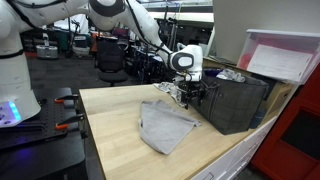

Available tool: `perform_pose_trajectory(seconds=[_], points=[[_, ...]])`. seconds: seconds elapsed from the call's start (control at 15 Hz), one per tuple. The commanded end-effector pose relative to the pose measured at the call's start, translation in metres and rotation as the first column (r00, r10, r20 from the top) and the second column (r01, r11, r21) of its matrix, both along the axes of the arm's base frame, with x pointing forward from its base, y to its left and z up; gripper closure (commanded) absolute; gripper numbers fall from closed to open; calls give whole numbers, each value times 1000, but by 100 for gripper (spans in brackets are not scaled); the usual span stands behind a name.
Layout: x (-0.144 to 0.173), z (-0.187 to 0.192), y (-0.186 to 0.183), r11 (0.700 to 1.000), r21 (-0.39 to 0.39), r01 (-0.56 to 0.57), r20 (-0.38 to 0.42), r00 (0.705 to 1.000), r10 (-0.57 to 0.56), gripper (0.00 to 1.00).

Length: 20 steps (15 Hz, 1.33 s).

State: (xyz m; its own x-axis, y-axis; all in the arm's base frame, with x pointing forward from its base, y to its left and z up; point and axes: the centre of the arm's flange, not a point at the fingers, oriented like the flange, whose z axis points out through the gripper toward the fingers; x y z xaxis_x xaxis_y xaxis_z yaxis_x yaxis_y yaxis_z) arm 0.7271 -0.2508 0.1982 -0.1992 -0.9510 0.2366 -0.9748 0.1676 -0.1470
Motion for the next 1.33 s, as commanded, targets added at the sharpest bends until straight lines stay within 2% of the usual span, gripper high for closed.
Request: perform_pose_trajectory(seconds=[0.0,0.27,0.47,0.73,1.07,1.2,1.27], points=[[-69,22,4,983,165,-83,-46,995,92,0],[-115,27,5,927,289,-240,-59,962,268,0],[-156,28,-3,862,368,-349,-88,910,406,0],[-209,16,-3,745,497,-445,-123,814,568,0],[-254,-4,22,550,693,-466,-120,678,725,0],[-265,-14,30,507,736,-448,-120,651,749,0],[-268,-22,33,509,741,-438,-129,651,748,0]])
